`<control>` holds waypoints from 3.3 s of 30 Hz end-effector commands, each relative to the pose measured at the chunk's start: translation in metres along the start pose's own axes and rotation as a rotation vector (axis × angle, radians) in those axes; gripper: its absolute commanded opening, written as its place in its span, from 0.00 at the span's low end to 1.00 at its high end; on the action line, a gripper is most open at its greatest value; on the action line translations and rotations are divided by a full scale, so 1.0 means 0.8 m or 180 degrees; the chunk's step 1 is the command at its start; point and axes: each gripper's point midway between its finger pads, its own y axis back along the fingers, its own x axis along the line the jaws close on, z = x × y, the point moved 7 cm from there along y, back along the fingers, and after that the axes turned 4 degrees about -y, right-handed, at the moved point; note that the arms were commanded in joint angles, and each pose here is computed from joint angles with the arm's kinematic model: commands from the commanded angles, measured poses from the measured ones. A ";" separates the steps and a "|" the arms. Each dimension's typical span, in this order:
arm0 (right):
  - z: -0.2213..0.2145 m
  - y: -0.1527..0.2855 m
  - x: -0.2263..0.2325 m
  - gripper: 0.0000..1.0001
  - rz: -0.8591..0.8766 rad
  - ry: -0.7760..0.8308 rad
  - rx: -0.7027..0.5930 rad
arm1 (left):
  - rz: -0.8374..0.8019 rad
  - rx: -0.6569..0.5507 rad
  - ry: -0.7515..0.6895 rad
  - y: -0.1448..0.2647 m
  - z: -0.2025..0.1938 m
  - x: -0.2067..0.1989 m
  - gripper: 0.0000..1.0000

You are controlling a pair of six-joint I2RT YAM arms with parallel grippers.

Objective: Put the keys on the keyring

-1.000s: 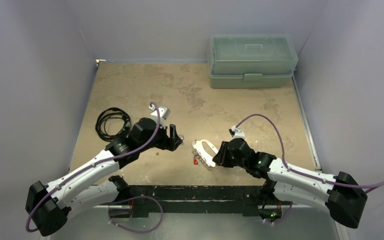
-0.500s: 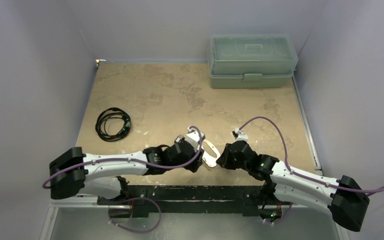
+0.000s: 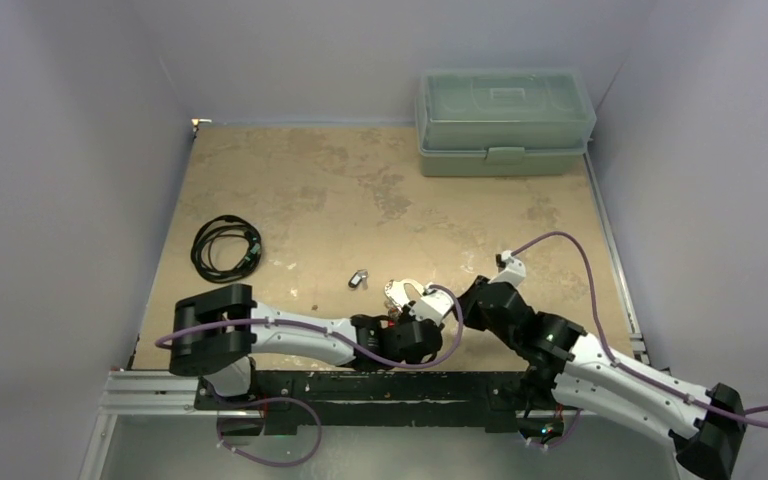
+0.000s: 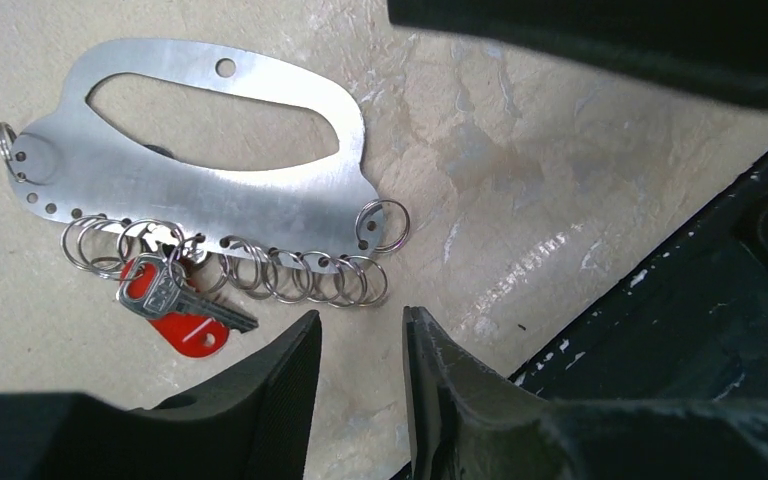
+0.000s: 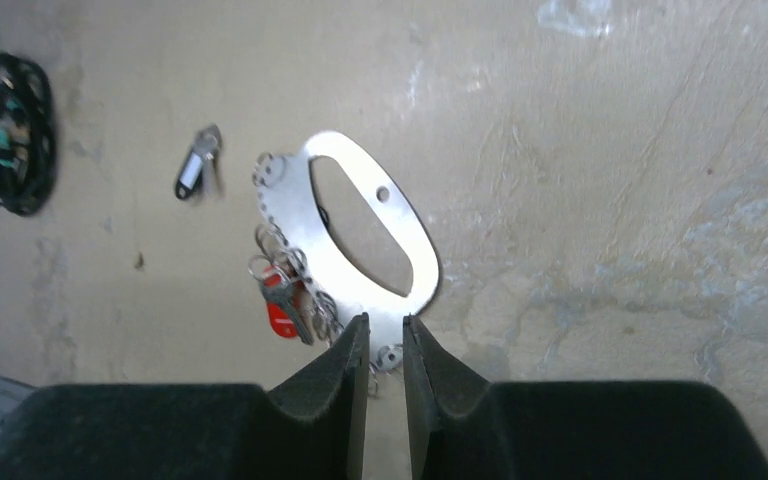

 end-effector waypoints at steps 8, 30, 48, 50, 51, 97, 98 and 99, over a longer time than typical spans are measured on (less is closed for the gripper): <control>0.026 0.009 0.013 0.21 -0.0073 -0.0051 -0.0311 | 0.0232 -0.0068 -0.0083 -0.024 0.007 -0.018 0.26; 0.023 0.008 0.015 0.21 0.0028 0.0013 -0.0253 | 0.0298 -0.0053 -0.0170 -0.039 -0.002 -0.020 0.15; 0.022 0.007 0.018 0.21 0.0052 0.0073 -0.0227 | 0.0312 -0.0093 -0.0213 -0.045 -0.007 -0.019 0.00; 0.023 0.008 0.019 0.21 0.0067 0.0077 -0.0232 | 0.0262 -0.0111 -0.0188 -0.041 -0.003 -0.020 0.00; 0.024 0.008 0.020 0.21 0.0074 0.0083 -0.0237 | 0.0221 -0.0131 -0.0168 -0.037 0.001 -0.021 0.00; 0.019 0.009 0.035 0.36 0.0390 0.0309 -0.0075 | 0.0157 -0.0117 -0.0331 -0.030 -0.001 -0.015 0.14; 0.019 0.010 0.035 0.36 0.0393 0.0308 -0.0073 | 0.0142 -0.0118 -0.0328 -0.029 0.001 -0.016 0.14; 0.019 0.010 0.035 0.36 0.0392 0.0308 -0.0074 | 0.0121 -0.0126 -0.0320 -0.028 0.003 -0.018 0.15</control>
